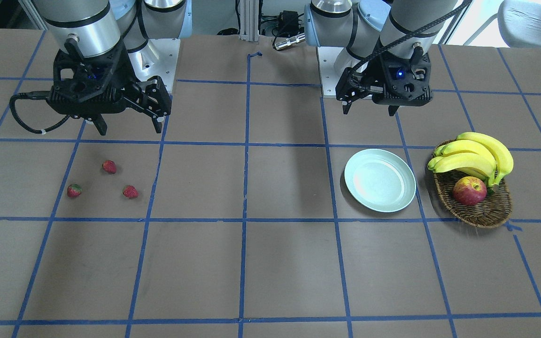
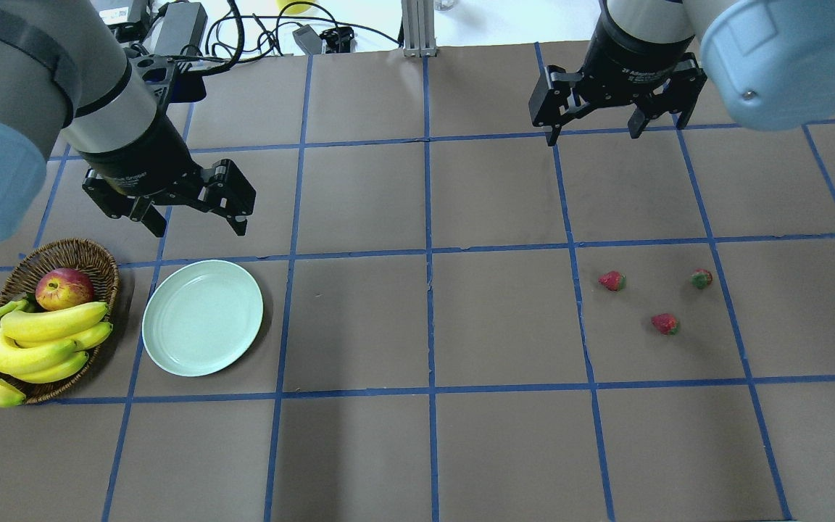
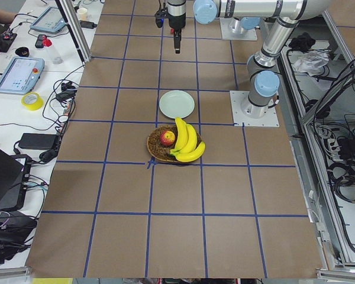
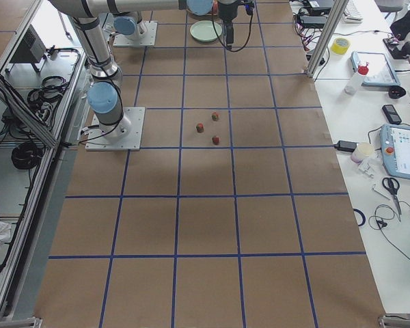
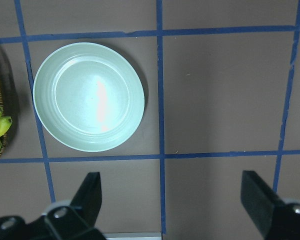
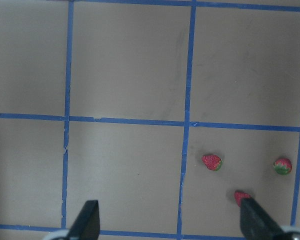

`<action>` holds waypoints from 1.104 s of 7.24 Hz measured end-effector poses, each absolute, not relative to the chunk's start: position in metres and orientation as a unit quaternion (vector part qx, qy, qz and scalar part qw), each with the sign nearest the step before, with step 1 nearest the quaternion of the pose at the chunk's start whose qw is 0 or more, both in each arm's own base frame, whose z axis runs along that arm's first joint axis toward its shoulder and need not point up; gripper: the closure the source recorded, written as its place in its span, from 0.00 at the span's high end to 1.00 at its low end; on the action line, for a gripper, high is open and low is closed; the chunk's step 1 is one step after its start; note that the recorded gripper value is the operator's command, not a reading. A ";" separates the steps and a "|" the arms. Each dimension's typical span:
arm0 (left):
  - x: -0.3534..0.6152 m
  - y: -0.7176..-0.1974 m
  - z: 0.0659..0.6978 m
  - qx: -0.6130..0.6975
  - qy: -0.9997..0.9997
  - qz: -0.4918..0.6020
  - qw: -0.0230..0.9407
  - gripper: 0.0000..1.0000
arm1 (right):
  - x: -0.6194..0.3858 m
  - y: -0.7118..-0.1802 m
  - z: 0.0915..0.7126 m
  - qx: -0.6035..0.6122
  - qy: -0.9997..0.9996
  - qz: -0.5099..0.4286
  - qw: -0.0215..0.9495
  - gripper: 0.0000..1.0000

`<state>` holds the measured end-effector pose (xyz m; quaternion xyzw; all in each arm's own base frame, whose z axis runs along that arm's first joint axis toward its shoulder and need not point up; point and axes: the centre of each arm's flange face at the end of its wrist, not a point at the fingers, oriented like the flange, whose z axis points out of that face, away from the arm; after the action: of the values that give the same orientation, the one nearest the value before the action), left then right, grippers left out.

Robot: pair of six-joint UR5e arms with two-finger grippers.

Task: Collect all strawberries into plate
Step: 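Move the right gripper toward the three strawberries, then lower the right gripper and grasp the nearest red strawberry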

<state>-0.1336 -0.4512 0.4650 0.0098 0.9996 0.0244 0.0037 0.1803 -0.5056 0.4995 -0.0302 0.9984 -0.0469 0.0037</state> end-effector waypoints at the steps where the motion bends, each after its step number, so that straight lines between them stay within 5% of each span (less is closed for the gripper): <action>1: -0.134 -0.451 0.465 0.010 1.000 0.024 0.004 1.00 | 0.180 -0.506 0.500 -0.030 0.998 -0.047 0.004 1.00; 8: -0.135 -0.451 0.464 0.012 1.000 0.024 0.004 1.00 | 0.103 -0.515 0.458 -0.003 0.999 0.037 0.006 1.00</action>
<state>-0.1348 -0.4508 0.4644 0.0116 0.9996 0.0245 0.0045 0.1029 -0.5152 0.4580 -0.0030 0.9993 0.0373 0.0056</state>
